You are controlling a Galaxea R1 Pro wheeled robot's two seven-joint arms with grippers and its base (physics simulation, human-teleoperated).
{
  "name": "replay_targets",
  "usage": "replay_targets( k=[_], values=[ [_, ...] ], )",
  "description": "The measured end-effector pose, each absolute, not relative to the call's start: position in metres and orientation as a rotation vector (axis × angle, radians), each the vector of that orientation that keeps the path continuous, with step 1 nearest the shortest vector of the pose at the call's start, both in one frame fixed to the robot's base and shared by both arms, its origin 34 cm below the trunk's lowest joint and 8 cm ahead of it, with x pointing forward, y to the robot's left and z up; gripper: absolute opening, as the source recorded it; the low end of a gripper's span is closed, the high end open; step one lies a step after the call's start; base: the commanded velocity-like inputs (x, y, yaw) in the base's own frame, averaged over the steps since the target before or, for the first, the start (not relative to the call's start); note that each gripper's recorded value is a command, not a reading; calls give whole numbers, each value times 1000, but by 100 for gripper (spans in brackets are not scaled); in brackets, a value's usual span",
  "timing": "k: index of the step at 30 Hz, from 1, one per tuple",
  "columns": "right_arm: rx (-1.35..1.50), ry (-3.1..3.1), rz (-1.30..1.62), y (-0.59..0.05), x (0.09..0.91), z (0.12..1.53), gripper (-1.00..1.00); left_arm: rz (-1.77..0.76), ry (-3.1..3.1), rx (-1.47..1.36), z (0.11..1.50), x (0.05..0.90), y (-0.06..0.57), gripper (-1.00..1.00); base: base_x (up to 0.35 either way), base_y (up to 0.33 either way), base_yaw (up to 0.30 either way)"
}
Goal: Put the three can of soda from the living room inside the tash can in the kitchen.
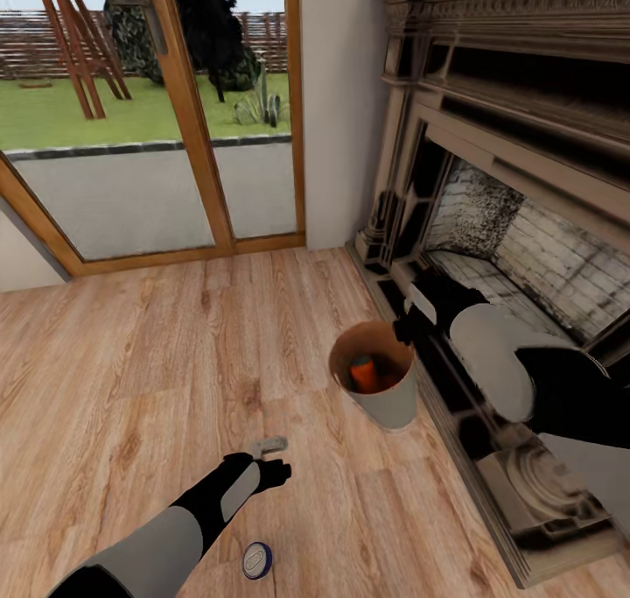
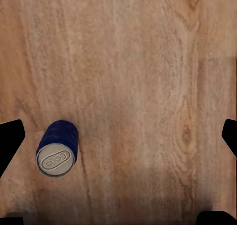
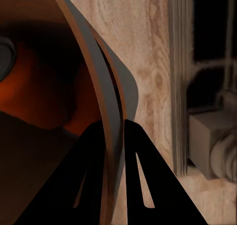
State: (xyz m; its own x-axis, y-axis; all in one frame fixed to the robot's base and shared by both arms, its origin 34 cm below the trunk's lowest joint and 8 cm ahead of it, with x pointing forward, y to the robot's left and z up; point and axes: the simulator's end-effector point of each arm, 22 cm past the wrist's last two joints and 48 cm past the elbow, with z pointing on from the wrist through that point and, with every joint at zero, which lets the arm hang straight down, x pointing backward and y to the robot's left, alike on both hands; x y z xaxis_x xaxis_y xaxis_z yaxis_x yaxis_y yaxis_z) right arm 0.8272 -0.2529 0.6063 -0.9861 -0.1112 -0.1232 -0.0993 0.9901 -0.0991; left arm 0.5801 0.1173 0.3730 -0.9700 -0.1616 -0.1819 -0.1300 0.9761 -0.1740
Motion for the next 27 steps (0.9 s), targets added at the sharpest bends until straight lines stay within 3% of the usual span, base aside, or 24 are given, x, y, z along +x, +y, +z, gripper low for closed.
replay_targets(
  k=[13,27],
  values=[
    [-218,2951,-86,-184,859,666,-100,-246,2923,-212,373,581,116,100,0,0,0],
    [-207,2963,-46,-176,857,668,-100,-249,2921,-210,373,581,116,100,0,0,0]
  ],
)
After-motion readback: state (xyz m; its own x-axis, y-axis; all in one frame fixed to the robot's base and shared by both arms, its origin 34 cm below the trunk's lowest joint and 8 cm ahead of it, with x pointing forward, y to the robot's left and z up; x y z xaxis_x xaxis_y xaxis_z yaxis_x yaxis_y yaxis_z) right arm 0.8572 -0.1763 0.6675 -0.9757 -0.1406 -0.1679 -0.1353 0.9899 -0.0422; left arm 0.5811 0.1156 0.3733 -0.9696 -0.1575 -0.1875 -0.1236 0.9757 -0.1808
